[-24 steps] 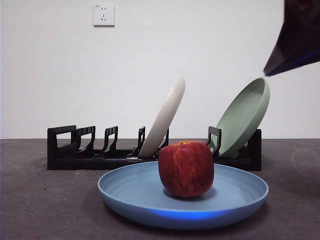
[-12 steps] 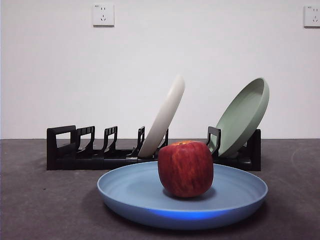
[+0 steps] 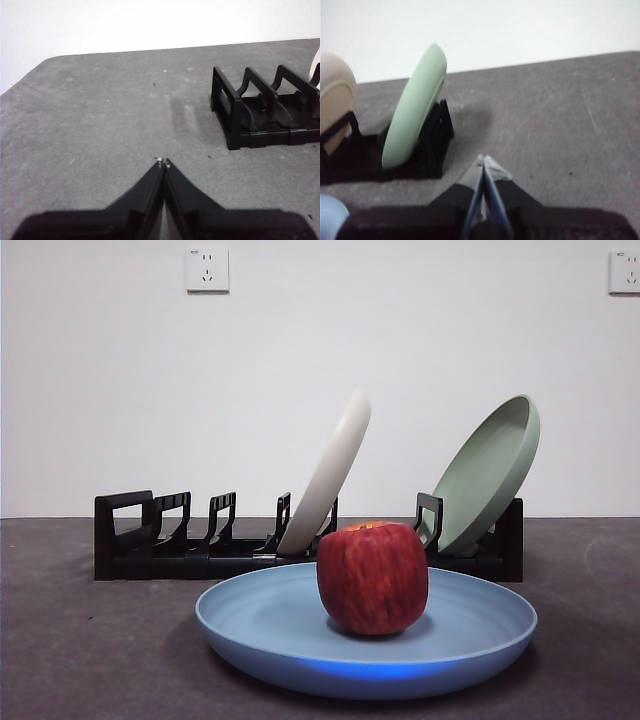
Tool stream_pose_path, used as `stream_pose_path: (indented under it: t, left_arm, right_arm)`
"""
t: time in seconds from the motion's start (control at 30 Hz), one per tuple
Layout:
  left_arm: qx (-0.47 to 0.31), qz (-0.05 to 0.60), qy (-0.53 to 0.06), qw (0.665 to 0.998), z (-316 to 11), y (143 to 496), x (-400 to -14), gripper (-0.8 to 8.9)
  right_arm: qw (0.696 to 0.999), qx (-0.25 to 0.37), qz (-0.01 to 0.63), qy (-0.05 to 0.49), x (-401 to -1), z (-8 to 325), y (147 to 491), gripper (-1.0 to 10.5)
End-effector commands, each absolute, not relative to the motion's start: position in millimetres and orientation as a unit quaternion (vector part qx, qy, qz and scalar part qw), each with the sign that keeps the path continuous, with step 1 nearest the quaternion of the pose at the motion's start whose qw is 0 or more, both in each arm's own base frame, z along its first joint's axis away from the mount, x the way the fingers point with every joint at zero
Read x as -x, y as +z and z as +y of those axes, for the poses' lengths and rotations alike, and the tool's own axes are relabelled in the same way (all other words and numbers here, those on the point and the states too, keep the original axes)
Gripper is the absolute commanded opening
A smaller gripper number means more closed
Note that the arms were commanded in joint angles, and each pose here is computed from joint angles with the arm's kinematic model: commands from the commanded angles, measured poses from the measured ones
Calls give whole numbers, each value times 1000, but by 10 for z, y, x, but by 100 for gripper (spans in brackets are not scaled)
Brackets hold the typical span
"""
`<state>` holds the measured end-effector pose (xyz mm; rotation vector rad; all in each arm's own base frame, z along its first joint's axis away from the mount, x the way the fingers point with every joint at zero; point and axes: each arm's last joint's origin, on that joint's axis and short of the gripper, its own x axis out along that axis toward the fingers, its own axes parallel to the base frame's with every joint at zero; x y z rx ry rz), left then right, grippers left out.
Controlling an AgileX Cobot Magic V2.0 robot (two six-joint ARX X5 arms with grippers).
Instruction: Take the blue plate from the plate rack,put the plate on the table,take the apple from the table,put the apple in the plate
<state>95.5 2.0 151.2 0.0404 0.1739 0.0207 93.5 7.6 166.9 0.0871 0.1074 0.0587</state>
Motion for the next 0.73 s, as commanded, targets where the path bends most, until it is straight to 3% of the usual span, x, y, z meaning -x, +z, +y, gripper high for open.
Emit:
stream_pose_path:
  t: [0.03,0.17,0.47,0.73]
  left_arm:
    - [-22,90,8,996,21,1471,-960,-1]
    - [-22,90,8,996,21,1471,-960,-1]
    - [-22,90,8,996,21,1471,-960,-1]
    - [-22,90,8,996,21,1471,-960,-1]
  right_arm:
    - [997,-51,59,27,-950,75,1592,1]
    - [994,-55,87,25,-957,75,1484,1]
    - [991,-70,92,60,-955,97,1482,1]
    - [992,-70,92,59,-955,96,1482,1]
